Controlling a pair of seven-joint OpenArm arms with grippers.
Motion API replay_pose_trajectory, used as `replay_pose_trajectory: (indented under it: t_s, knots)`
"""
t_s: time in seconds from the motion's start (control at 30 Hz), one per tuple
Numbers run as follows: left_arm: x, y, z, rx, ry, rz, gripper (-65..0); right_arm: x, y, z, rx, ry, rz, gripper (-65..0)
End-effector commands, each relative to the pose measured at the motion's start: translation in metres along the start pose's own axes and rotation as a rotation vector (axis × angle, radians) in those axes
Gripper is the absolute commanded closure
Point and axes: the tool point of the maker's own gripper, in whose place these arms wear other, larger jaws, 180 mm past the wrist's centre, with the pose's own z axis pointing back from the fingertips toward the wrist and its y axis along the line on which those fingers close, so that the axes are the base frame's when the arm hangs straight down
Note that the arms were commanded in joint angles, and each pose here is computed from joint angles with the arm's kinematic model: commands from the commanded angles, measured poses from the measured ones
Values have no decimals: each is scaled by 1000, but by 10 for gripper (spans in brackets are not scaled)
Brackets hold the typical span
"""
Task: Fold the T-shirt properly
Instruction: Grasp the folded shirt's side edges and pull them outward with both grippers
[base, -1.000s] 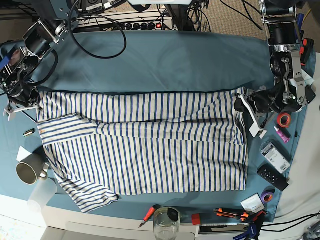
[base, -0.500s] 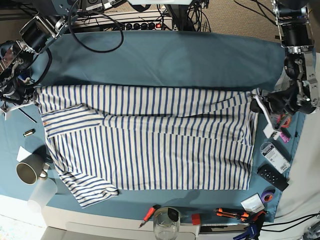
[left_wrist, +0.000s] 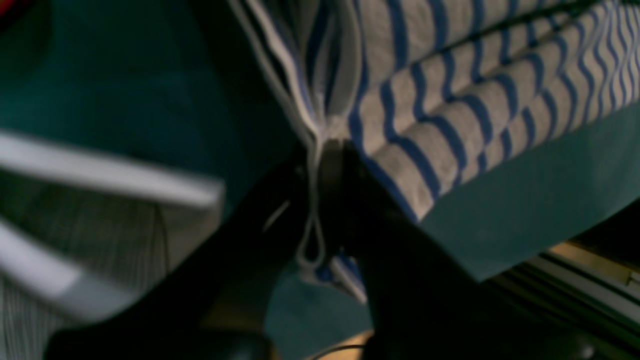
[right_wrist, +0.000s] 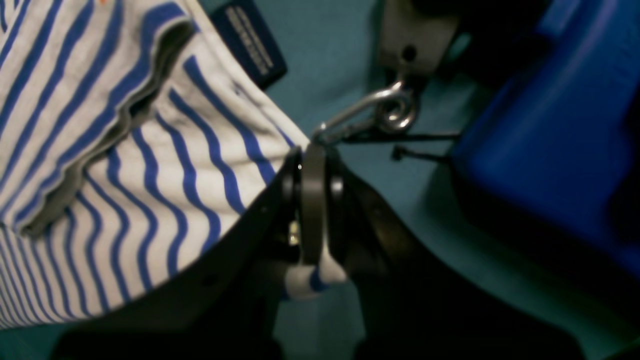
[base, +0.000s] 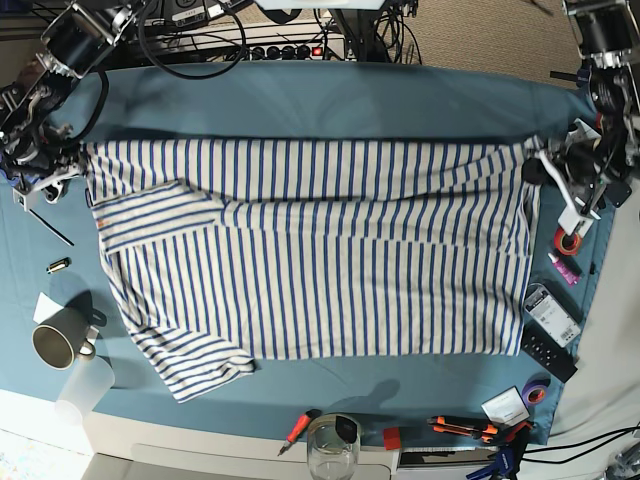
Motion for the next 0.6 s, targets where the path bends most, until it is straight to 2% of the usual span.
replay_pose_trajectory:
  t_s: [0.0, 0.23, 0.57]
  knots:
    - [9, 6, 14, 34, -28, -30, 0, 14, -10, 14, -43, -41, 31, 0]
    - [-12, 8, 36, 86, -34, -37, 0, -9, -23, 34, -124, -25, 127, 0]
    - [-51, -2, 34, 35, 42, 8, 0, -31, -33, 37, -149, 25, 144, 0]
